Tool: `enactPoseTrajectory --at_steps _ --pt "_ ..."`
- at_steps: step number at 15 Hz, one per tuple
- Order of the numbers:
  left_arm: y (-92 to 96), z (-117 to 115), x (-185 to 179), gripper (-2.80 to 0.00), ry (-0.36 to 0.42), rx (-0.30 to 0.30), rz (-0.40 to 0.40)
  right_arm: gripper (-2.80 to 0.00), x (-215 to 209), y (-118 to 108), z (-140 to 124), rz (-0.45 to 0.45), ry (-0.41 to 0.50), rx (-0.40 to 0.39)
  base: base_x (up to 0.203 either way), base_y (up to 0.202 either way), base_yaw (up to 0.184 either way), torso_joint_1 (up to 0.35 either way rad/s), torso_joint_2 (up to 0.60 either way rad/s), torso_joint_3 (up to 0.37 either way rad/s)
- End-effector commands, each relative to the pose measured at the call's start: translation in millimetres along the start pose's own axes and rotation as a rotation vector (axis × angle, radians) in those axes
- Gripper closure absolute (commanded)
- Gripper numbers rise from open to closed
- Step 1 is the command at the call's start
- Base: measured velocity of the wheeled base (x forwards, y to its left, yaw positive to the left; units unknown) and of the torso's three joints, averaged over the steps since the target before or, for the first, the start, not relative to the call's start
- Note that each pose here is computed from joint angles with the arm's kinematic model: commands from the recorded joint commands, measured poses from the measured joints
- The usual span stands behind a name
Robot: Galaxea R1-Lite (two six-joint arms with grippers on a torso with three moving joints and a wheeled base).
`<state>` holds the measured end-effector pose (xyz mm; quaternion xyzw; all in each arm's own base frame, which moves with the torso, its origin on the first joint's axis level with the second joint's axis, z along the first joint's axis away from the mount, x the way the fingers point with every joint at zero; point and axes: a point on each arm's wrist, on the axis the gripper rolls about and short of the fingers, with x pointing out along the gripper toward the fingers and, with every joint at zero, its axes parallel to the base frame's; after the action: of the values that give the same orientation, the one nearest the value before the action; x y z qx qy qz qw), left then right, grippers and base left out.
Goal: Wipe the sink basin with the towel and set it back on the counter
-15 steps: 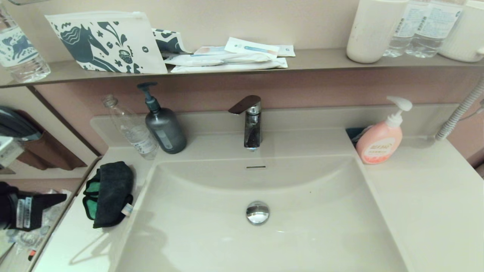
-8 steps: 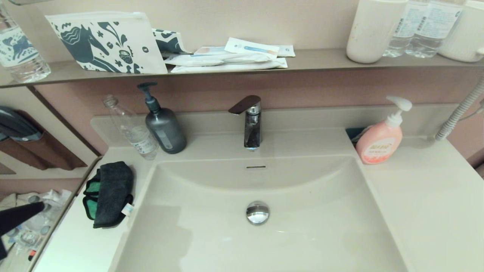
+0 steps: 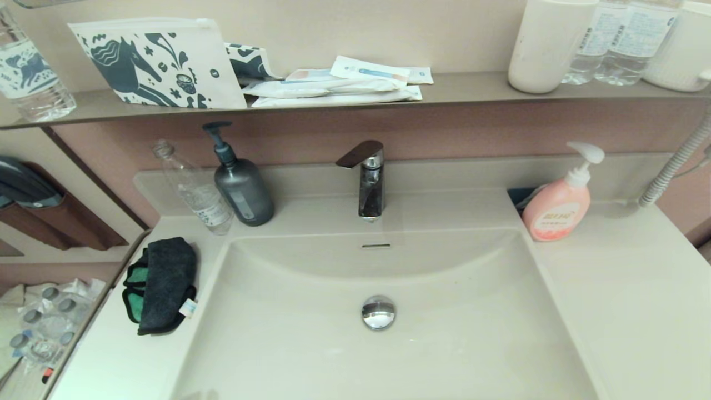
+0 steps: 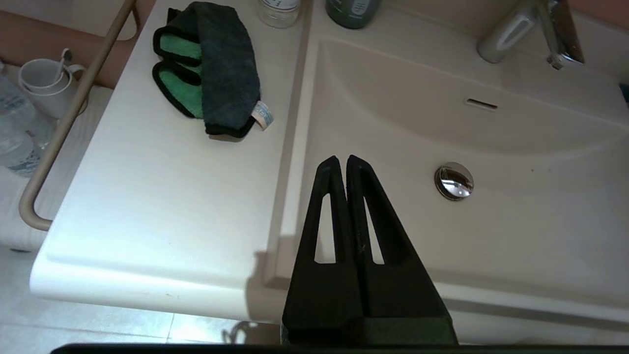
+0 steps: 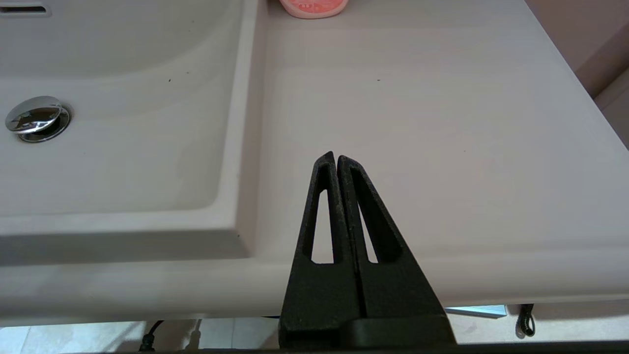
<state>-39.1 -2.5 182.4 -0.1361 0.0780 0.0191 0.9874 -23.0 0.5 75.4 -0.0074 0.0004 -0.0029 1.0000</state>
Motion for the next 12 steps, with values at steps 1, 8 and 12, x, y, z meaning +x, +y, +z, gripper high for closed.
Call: enactPoseTrajectory --at_steps 1,8,12 --pt "5.9 -17 -13 0.0 -0.065 0.004 -0.047 0.0 0 0 0 0.0 0.001 0.0 0.0 0.0 0.0 0.0 0.0 0.0" --pt "22.7 -73 10 0.0 -0.117 0.065 -0.06 0.0 0 0 0 0.001 0.002 0.0 0.0 0.0 0.0 0.0 0.0 0.0" --pt "30.1 -96 29 0.0 -0.12 0.143 -0.001 0.0 0 0 0 0.0 0.001 0.0 0.0 0.0 0.0 0.0 0.0 0.0"
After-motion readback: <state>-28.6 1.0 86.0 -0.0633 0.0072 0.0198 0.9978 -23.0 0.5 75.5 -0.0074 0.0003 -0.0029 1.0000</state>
